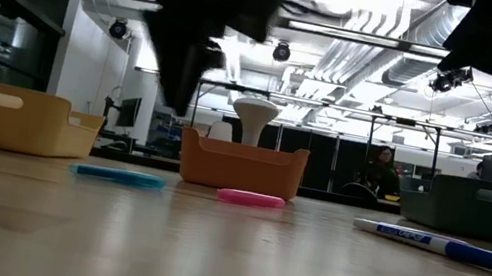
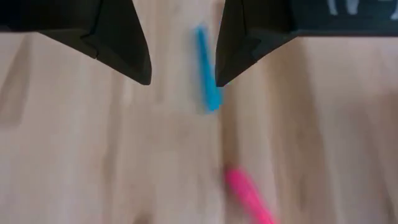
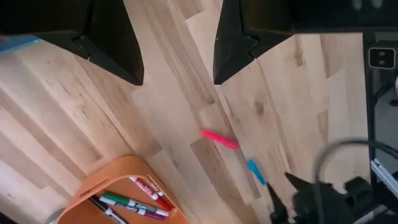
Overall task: Pick & Place Markers
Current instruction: Put the blue pen into the blue bin
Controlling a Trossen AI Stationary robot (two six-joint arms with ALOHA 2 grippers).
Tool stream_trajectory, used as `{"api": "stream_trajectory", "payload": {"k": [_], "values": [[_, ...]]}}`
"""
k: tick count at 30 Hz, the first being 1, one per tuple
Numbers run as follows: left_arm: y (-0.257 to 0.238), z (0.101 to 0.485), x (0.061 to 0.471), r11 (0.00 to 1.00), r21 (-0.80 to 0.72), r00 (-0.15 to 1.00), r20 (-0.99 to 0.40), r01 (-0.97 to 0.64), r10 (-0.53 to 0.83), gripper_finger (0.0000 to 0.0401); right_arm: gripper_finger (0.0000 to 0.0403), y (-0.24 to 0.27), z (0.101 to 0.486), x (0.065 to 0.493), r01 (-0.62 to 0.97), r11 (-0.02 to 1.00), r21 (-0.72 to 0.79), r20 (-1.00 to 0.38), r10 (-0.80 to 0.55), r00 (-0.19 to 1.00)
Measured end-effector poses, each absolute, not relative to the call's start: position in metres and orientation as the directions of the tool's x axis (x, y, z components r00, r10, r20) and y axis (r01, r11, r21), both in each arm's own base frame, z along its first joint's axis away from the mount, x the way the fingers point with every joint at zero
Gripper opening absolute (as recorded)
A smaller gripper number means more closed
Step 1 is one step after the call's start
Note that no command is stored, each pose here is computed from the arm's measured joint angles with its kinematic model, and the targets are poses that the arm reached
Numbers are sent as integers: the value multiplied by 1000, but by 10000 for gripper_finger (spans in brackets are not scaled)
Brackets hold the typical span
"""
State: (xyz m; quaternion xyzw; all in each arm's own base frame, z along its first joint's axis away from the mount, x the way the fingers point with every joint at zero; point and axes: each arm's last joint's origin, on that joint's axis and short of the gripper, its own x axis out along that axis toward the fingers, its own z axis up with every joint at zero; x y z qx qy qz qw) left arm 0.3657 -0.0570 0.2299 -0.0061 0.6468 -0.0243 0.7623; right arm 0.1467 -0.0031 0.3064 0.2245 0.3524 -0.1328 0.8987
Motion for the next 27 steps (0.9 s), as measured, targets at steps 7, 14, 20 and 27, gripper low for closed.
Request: {"api": "stream_trajectory", "payload": {"k": [7, 14, 20, 27], "values": [[-75, 204, 308, 990, -9, 240, -971, -143, 26, 176, 183, 5, 308, 145, 382, 882, 276, -675, -105, 730], [-73, 193, 299, 992, 21, 214, -976, -128, 49, 176, 183, 7, 310, 146, 366, 886, 285, -660, -95, 745], [-75, 171, 308, 993, 42, 199, -978, -112, 63, 176, 183, 7, 311, 147, 362, 886, 289, -653, -94, 752], [-75, 153, 312, 991, 85, 153, -983, -106, 101, 176, 183, 7, 311, 147, 355, 887, 296, -654, -83, 752]]}}
